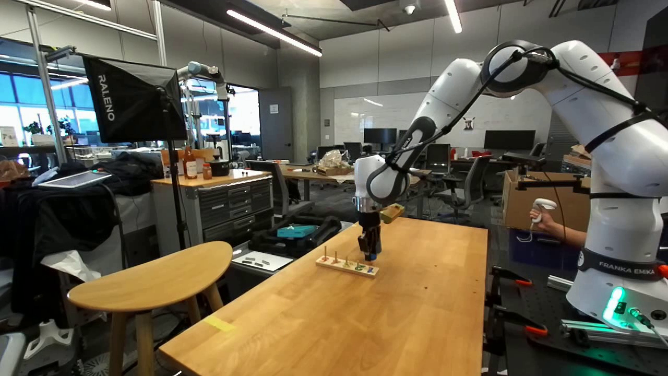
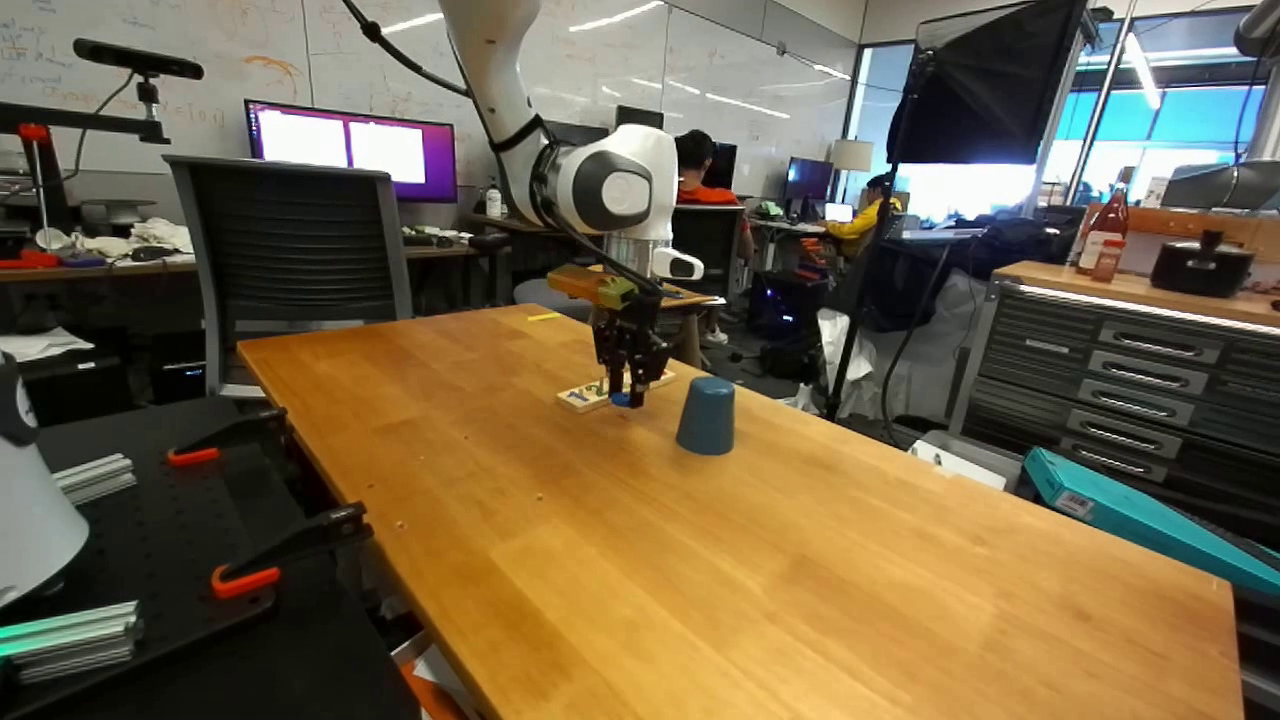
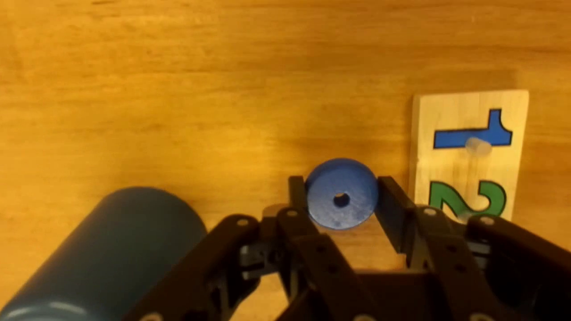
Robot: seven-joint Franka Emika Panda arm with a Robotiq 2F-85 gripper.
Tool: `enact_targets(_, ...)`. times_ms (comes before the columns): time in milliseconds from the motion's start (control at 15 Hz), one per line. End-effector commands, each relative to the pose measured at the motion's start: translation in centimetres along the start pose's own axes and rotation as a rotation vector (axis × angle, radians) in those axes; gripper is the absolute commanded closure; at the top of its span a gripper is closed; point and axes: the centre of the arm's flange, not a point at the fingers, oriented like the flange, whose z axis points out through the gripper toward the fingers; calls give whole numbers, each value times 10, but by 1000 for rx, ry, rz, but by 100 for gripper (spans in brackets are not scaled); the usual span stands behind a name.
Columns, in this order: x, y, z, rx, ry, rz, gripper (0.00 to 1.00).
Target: Remove the blue object from the dowel
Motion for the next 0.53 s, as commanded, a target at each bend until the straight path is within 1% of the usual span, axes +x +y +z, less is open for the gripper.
enact_targets(0, -9, -10, 22, -13, -13, 1, 82)
enact_targets(67, -11, -14, 22, -9, -16, -4, 52)
enact_targets(133, -14, -19, 16, -7, -8, -10, 31)
enact_targets(200, -14, -24, 7, -4, -3, -21, 24)
enact_targets(267, 1, -25, -14, -4, 18, -43, 17)
enact_targets(333, 2, -34, -33, 5, 34, -60, 10)
enact_targets(400, 11, -39, -58, 10, 63, -78, 1)
enact_targets(467, 13, -46, -84, 19, 88, -90, 0)
